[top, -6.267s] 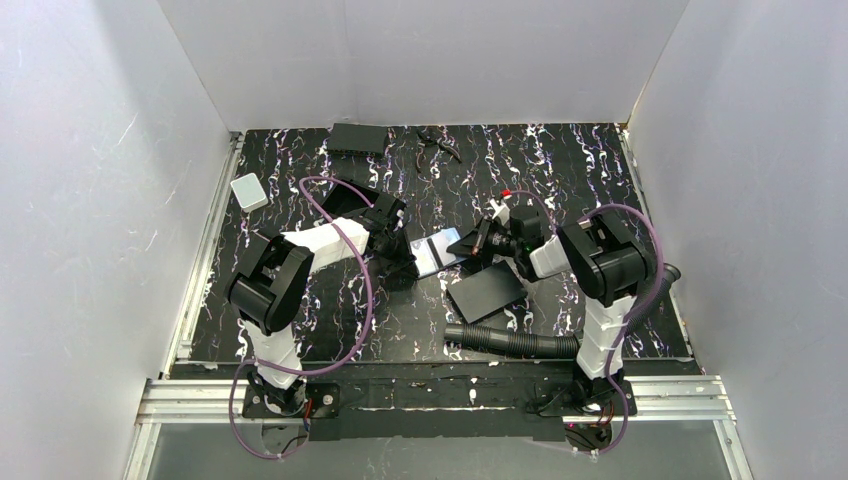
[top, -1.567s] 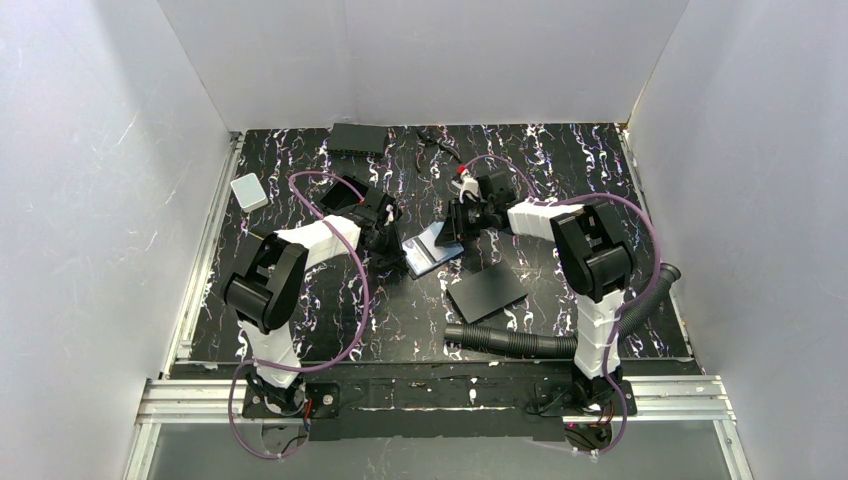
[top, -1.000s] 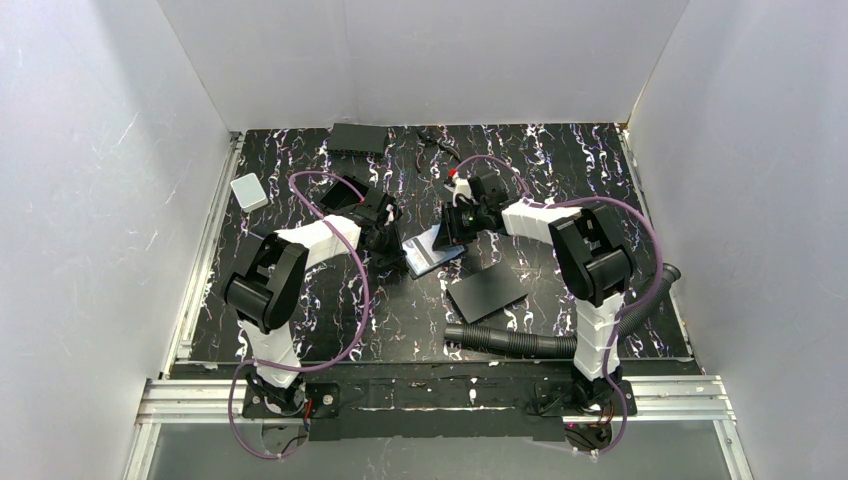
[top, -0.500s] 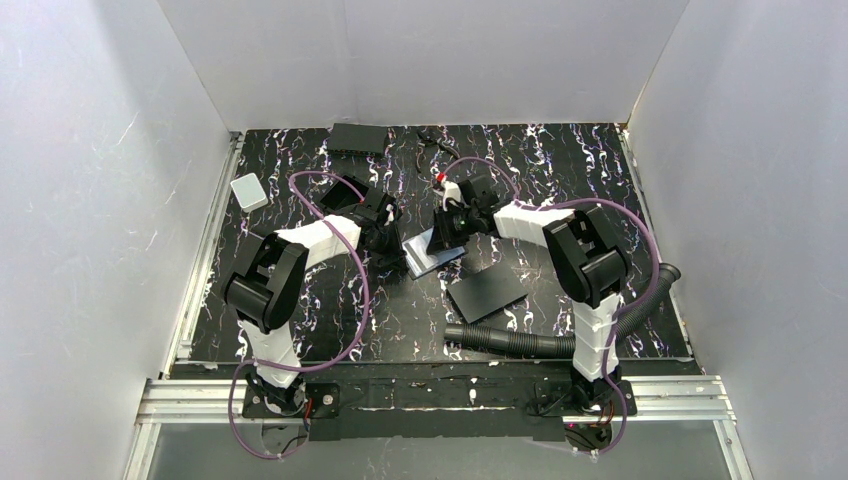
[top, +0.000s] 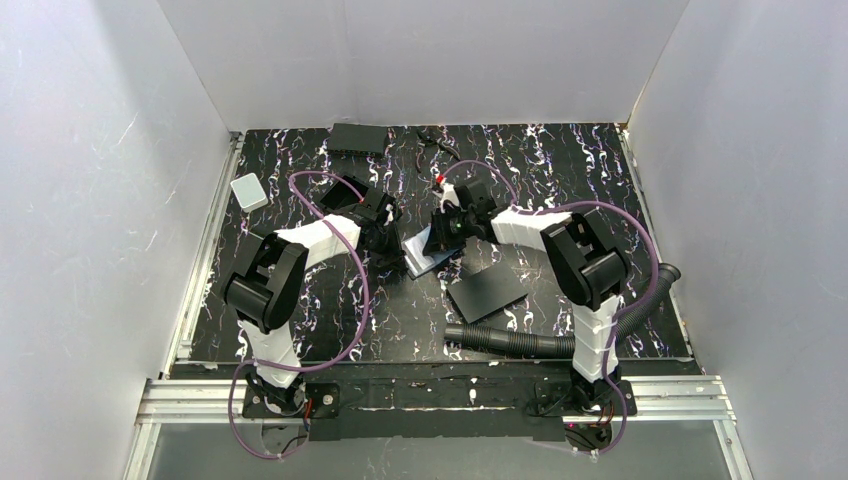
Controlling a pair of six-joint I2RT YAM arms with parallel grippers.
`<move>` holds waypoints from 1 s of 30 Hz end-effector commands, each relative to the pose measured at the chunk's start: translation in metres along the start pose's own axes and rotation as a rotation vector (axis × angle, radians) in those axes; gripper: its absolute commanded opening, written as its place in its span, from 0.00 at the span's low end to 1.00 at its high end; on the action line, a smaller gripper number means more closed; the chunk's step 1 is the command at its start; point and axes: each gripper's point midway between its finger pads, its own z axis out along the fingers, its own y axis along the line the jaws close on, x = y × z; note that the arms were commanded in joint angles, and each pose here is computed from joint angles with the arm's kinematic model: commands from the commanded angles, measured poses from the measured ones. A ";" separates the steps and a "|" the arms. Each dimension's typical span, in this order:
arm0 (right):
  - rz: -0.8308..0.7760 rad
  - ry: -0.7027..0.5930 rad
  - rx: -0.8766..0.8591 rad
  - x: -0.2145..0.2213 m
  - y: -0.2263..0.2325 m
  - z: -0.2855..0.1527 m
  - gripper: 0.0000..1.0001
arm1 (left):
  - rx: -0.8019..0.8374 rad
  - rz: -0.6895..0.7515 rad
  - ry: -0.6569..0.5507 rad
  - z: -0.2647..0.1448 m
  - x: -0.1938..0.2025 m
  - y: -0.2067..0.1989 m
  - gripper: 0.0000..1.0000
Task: Put the credit cards into the card holder
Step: Insert the credit card into the card holder.
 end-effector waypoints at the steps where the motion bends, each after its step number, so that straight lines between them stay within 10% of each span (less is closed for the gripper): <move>1: 0.129 -0.062 -0.082 0.000 0.042 0.004 0.19 | -0.043 0.006 0.008 0.008 0.005 0.010 0.12; 13: 0.060 -0.077 0.029 0.000 0.036 -0.004 0.30 | -0.038 0.017 0.010 0.005 0.005 0.008 0.14; 23: -0.041 -0.067 0.226 -0.018 0.004 -0.063 0.59 | 0.066 0.068 0.011 -0.037 0.012 -0.012 0.29; 30: 0.047 -0.101 0.119 -0.019 -0.016 -0.060 0.56 | 0.216 0.109 -0.015 -0.093 0.013 -0.044 0.46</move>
